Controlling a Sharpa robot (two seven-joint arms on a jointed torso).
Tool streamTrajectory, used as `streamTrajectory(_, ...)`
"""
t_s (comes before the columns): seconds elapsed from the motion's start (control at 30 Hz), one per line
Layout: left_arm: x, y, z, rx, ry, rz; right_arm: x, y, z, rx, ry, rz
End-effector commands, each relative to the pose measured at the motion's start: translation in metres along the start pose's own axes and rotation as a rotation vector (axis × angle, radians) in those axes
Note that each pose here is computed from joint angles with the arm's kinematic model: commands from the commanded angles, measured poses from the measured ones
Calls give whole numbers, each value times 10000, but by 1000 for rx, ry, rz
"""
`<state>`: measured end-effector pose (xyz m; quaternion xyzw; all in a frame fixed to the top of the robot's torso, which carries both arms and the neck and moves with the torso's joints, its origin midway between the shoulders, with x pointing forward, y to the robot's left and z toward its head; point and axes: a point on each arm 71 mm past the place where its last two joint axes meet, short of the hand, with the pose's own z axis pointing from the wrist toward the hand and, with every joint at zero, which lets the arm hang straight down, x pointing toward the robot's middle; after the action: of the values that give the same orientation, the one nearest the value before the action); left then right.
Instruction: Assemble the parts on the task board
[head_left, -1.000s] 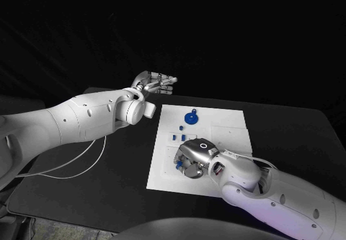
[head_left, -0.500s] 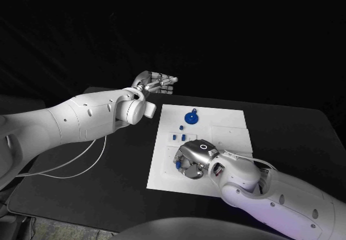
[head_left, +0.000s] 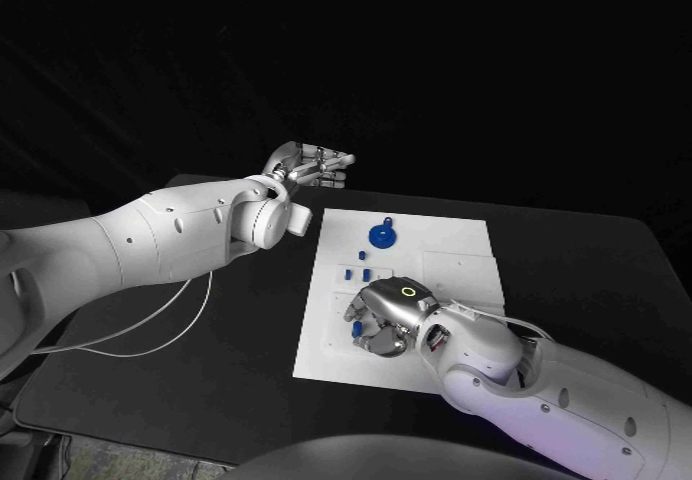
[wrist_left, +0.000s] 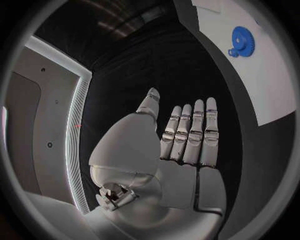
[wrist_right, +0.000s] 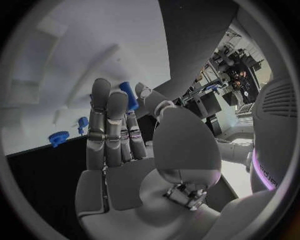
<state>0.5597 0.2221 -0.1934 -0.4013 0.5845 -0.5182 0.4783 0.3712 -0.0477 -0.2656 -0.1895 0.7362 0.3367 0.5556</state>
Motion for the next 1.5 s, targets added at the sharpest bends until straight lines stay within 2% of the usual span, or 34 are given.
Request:
streamTrajectory(0.03,20,-12,1,8,13,-7,-46,16,-9,-11,-64,41)
streamTrajectory(0.47,3,-11,-2,9,10,-5,-127,15,-90,-27,-135,128)
streamTrajectory(0.67,-13,-8,-4,9,12,-5,-362,-123,-191,-6,-190,224)
streamTrajectory(0.8,-33,-6,0,12,12,-6,-558,-369,-265,57,-209,342)
streamTrajectory(0.93,-57,-2,-1,19,11,-6,-702,-664,-358,130,-186,439)
streamTrajectory(1.07,-90,26,-17,24,9,-7,-786,-985,-434,212,-125,506)
streamTrajectory(1.2,-122,79,-45,26,9,-11,-797,-1283,-532,303,-53,550)
streamTrajectory(1.5,-172,167,-90,18,6,-17,-799,-1555,-738,449,82,505)
